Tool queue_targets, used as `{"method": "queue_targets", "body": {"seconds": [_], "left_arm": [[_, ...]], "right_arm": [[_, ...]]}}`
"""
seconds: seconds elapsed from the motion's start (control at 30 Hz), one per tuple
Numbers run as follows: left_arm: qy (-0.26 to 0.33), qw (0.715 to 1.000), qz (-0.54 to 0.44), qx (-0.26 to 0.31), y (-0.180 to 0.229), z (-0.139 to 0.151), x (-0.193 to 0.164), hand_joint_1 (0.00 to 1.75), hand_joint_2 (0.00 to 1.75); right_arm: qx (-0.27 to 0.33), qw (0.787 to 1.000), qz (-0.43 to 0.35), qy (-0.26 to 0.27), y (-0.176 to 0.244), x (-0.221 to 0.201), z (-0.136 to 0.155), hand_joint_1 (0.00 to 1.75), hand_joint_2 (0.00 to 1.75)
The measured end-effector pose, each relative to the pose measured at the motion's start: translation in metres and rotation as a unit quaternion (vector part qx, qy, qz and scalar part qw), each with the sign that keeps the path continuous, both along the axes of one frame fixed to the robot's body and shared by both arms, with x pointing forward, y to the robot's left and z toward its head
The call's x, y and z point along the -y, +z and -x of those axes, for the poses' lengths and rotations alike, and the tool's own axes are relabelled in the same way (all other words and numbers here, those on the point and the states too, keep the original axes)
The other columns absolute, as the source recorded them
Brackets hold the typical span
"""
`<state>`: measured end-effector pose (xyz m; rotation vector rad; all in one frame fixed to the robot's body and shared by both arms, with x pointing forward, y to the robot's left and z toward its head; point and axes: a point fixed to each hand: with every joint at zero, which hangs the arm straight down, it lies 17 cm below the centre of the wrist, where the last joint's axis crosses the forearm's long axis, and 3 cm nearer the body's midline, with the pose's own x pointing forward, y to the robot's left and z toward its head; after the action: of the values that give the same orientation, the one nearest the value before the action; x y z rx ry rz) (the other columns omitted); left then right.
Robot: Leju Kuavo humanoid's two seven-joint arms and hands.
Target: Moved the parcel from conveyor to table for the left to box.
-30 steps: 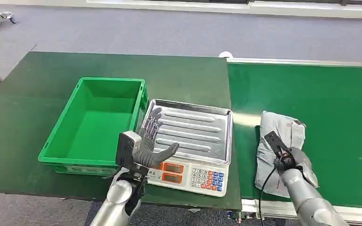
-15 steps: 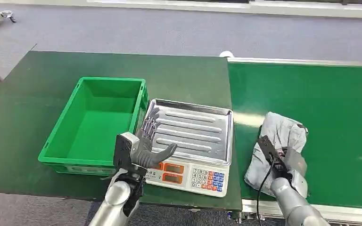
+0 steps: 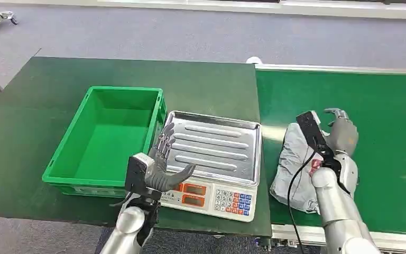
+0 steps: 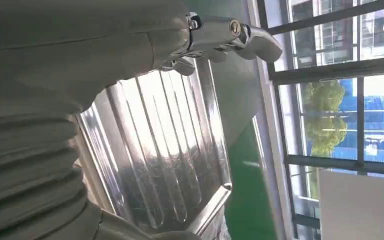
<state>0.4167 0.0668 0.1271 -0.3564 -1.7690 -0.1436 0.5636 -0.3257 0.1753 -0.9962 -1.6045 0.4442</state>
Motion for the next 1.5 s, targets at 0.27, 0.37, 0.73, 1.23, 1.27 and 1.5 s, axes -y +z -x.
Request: {"method": "queue_targets", "body": {"seconds": [0.27,0.37,0.73,1.23,1.27,1.5], "left_arm": [[0.013,1.0,-0.001,0.001,-0.001,-0.001,-0.008,0.0,1.75],[0.016,1.0,-0.002,0.001,-0.001,-0.001,-0.011,0.0,1.75],[0.017,1.0,-0.001,0.003,0.0,0.001,-0.012,0.0,1.75],[0.002,1.0,0.006,-0.003,0.006,0.001,-0.008,0.0,1.75],[0.001,1.0,0.006,-0.003,0.007,0.001,-0.008,0.0,1.75],[-0.004,1.0,0.006,-0.001,0.009,0.002,-0.003,0.0,1.75]], "right_arm": [[0.028,0.997,-0.014,0.069,0.018,-0.05,0.004,0.0,1.75],[0.002,0.997,-0.002,0.078,0.006,-0.066,0.006,0.0,1.75],[-0.077,0.996,0.039,0.034,-0.029,-0.064,0.002,0.0,1.75],[-0.327,0.941,0.033,-0.08,-0.205,0.015,0.061,0.0,1.75],[-0.34,0.937,0.028,-0.08,-0.212,0.015,0.065,0.0,1.75],[-0.388,0.918,0.003,-0.082,-0.236,0.017,0.078,0.0,1.75]]}}
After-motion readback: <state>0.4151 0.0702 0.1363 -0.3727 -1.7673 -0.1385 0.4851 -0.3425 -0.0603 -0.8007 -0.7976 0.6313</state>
